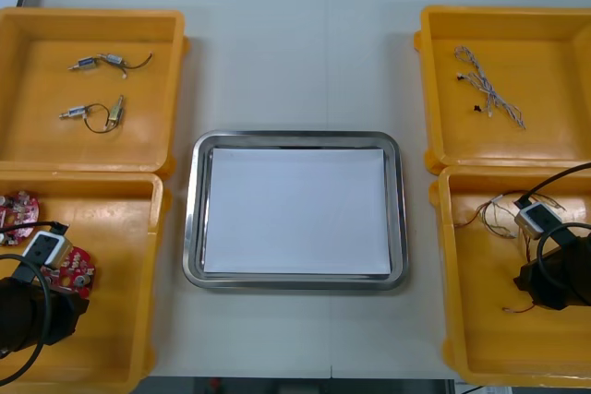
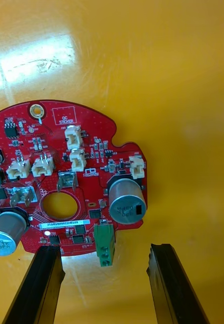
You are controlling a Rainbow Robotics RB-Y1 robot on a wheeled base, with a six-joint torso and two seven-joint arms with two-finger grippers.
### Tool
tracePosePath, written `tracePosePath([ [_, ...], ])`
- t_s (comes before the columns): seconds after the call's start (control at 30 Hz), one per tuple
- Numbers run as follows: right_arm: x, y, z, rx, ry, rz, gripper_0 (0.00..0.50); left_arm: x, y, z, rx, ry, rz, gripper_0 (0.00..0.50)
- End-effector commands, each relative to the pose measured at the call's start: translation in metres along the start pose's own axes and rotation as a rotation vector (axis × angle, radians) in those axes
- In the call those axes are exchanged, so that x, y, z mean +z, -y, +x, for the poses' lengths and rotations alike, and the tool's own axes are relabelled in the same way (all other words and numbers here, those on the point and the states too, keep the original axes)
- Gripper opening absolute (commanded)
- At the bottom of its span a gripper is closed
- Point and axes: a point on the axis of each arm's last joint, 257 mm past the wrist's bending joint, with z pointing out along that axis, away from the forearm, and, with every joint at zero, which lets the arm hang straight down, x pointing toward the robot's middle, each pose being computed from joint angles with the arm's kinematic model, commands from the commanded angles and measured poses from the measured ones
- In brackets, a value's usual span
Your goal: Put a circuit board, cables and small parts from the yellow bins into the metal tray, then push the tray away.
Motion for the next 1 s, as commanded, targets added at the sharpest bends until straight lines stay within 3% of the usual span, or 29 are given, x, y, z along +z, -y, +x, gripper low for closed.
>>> tracePosePath([
  [0.03,0.007,-0.013,0.009,-0.004,-0.018,-0.016,0.500,0.004,0.009,0.005,0.060,0.001,0.011,0.500],
  [0.37,0.013,-0.013,0.015,-0.001,-0.033,-0.017,0.491,0.009,0.006,0.002,0.055,0.013,0.003,0.500],
  [0.4,0.014,-0.013,0.017,-0.003,-0.038,-0.017,0.423,0.010,0.006,0.001,0.052,0.014,0.002,0.500],
  [0.43,0.013,-0.013,0.016,-0.004,-0.037,-0.015,0.305,0.010,0.006,0.000,0.052,0.016,0.002,0.500],
  [0.47,0.013,-0.013,0.016,-0.003,-0.037,-0.017,0.228,0.010,0.006,0.000,0.050,0.017,0.003,0.500],
  [0.5,0.013,-0.012,0.016,-0.003,-0.037,-0.012,0.077,0.010,0.008,0.000,0.050,0.018,0.005,0.484],
  [0.53,0.013,-0.012,0.016,0.000,-0.038,-0.014,0.006,0.010,0.007,-0.001,0.049,0.020,0.003,0.451],
  [0.57,0.013,-0.012,0.016,0.000,-0.037,-0.012,0.000,0.010,0.007,-0.001,0.048,0.020,0.003,0.432],
  [0.63,0.013,-0.011,0.016,0.000,-0.039,-0.008,0.000,0.010,0.007,-0.002,0.049,0.021,0.005,0.305],
  [0.73,0.013,-0.010,0.015,0.000,-0.037,-0.004,0.000,0.010,0.007,-0.002,0.048,0.022,0.003,0.181],
  [0.77,0.013,-0.010,0.015,-0.001,-0.035,-0.005,0.000,0.010,0.007,-0.002,0.047,0.022,0.003,0.165],
  [0.87,0.011,-0.011,0.012,0.002,-0.025,-0.010,0.000,0.010,0.006,-0.002,0.046,0.021,0.002,0.016],
  [1.0,0.000,-0.004,0.005,0.004,-0.003,0.002,0.000,0.010,0.006,-0.001,0.040,0.019,0.001,0.000],
])
